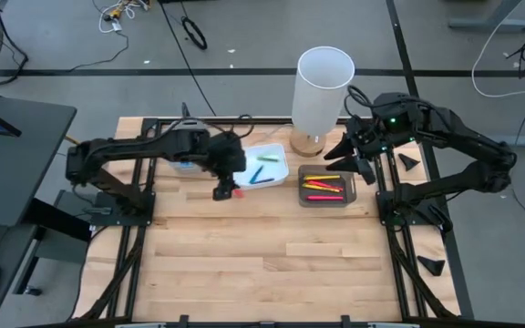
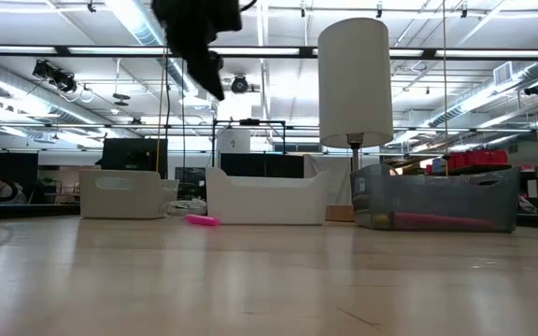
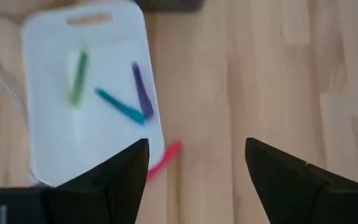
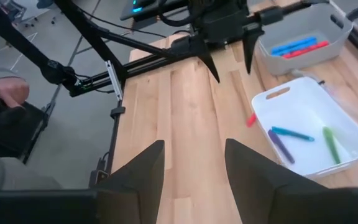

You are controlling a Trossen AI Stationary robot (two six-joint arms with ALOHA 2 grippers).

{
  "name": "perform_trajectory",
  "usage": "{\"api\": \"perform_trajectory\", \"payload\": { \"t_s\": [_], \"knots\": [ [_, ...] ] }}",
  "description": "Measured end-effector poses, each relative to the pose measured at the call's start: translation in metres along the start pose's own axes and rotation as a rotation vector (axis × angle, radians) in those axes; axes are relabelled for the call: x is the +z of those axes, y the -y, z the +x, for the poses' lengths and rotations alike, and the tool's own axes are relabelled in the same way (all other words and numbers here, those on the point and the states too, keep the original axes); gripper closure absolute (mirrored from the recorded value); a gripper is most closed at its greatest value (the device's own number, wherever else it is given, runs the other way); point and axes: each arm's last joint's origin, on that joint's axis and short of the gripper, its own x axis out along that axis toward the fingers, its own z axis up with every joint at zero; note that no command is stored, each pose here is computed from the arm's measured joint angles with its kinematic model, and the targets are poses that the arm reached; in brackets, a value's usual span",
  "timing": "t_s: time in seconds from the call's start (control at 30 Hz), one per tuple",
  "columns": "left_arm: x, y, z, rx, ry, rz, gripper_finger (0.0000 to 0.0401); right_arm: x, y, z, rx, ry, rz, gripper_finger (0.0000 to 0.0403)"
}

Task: Pick & Place Markers
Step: Put the transparent pink pen into the white bin

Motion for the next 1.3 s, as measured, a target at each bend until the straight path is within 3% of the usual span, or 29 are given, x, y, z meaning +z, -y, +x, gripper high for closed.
{"api": "perform_trajectory", "payload": {
  "t_s": [0.33,0.63,0.83,1.3],
  "knots": [
    [-0.049,0.006,0.018,-0.021,-0.062,0.002,0.0133,0.005,0.003,0.029,0.017,-0.055,0.066,0.0234],
    [-0.073,0.007,0.034,0.018,-0.157,0.174,0.0133,0.007,-0.003,0.044,0.054,-0.068,0.03,0.0234],
    [-0.081,0.007,0.041,0.017,-0.178,0.299,0.0133,0.007,-0.003,0.045,0.054,-0.068,0.029,0.0234],
    [-0.086,-0.008,0.09,0.059,-0.277,0.276,0.0133,0.01,-0.004,0.045,0.06,-0.044,-0.003,0.0234]
  ]
}}
